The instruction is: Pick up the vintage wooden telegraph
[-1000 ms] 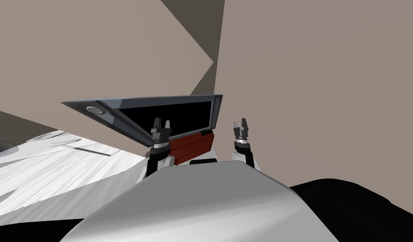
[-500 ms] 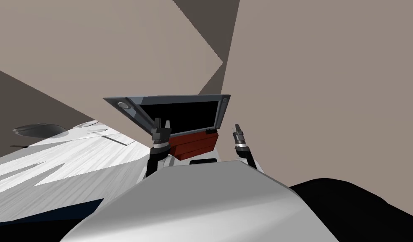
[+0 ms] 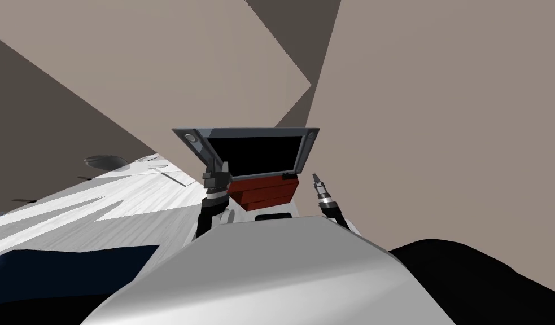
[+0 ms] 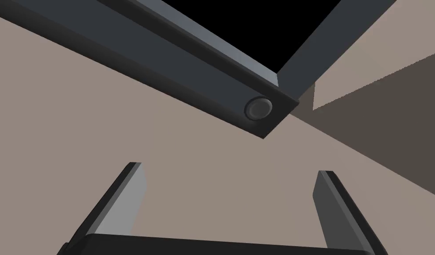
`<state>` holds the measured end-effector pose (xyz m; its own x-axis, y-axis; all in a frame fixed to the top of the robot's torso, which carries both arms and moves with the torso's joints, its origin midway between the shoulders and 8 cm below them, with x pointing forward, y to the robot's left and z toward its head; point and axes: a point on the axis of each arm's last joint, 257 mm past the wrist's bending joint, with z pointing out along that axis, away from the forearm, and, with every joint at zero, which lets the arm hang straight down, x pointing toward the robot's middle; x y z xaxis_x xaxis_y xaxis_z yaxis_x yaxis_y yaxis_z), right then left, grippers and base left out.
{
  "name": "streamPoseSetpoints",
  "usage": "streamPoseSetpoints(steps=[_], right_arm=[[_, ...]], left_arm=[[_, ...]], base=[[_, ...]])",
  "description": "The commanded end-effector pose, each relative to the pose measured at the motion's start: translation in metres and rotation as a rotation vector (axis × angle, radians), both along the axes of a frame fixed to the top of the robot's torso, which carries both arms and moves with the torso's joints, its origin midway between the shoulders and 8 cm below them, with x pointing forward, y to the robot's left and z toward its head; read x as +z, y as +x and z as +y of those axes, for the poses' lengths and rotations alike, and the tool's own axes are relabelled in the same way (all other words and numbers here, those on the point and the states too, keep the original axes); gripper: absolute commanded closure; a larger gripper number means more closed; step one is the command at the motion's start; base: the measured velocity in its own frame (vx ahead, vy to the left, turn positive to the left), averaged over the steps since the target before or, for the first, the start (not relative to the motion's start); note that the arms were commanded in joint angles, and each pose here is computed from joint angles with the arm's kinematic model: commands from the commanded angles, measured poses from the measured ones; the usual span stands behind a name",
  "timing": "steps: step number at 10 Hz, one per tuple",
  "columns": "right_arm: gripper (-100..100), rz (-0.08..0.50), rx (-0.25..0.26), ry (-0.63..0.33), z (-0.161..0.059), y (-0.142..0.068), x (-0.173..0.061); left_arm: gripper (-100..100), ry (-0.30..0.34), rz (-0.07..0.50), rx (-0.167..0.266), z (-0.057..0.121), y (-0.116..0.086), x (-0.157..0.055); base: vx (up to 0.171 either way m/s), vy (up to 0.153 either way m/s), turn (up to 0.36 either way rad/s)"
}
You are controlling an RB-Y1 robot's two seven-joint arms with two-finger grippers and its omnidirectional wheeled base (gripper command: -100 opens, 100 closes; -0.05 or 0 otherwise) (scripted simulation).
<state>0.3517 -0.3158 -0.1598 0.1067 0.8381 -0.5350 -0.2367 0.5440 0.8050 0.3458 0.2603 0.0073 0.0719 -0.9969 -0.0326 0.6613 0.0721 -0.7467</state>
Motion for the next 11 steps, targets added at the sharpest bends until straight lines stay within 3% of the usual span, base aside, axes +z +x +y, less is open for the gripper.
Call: streamPoseSetpoints(steps=[1,2,3,4,5,6,7,8,9,10,11], right_arm=[[-100,0.077,-0.007,-0.088,-0.01,-0.006,-0.029],[-100,0.077,-0.008,-0.093,-0.01,-0.006,-0.029],[-100,0.146,-0.01,-0.165,-0.02,-0.013,-0.053],[-100,0.146,-0.012,-0.175,-0.02,-0.013,-0.053],[-100,0.216,-0.011,-0.247,-0.031,-0.023,-0.078],[-100,0.215,-0.013,-0.261,-0.031,-0.023,-0.078],[-100,0.286,-0.01,-0.336,-0.043,-0.034,-0.101],[-100,0.285,-0.011,-0.349,-0.043,-0.034,-0.101],[-100,0.356,-0.004,-0.424,-0.056,-0.047,-0.124],[-100,0.354,-0.005,-0.439,-0.056,-0.047,-0.124],[-100,0.424,0.003,-0.514,-0.07,-0.061,-0.145]], left_arm=[[0,0.0,0.0,0.0,0.0,0.0,0.0],[0,0.0,0.0,0.0,0.0,0.0,0.0],[0,0.0,0.0,0.0,0.0,0.0,0.0],[0,0.0,0.0,0.0,0.0,0.0,0.0],[0,0.0,0.0,0.0,0.0,0.0,0.0],[0,0.0,0.0,0.0,0.0,0.0,0.0],[0,0.0,0.0,0.0,0.0,0.0,0.0],[0,0.0,0.0,0.0,0.0,0.0,0.0],[0,0.0,0.0,0.0,0.0,0.0,0.0],[0,0.0,0.0,0.0,0.0,0.0,0.0],[0,0.0,0.0,0.0,0.0,0.0,0.0]], base=[[-0.028,0.042,0.284],[-0.023,0.033,0.098],[-0.03,0.048,0.183],[-0.027,0.041,0.149],[-0.027,0.049,0.387],[-0.026,0.043,-0.031],[-0.022,0.055,0.28],[-0.02,0.038,0.154],[-0.029,0.048,0.235],[-0.023,0.036,0.145],[-0.017,0.047,0.237]])
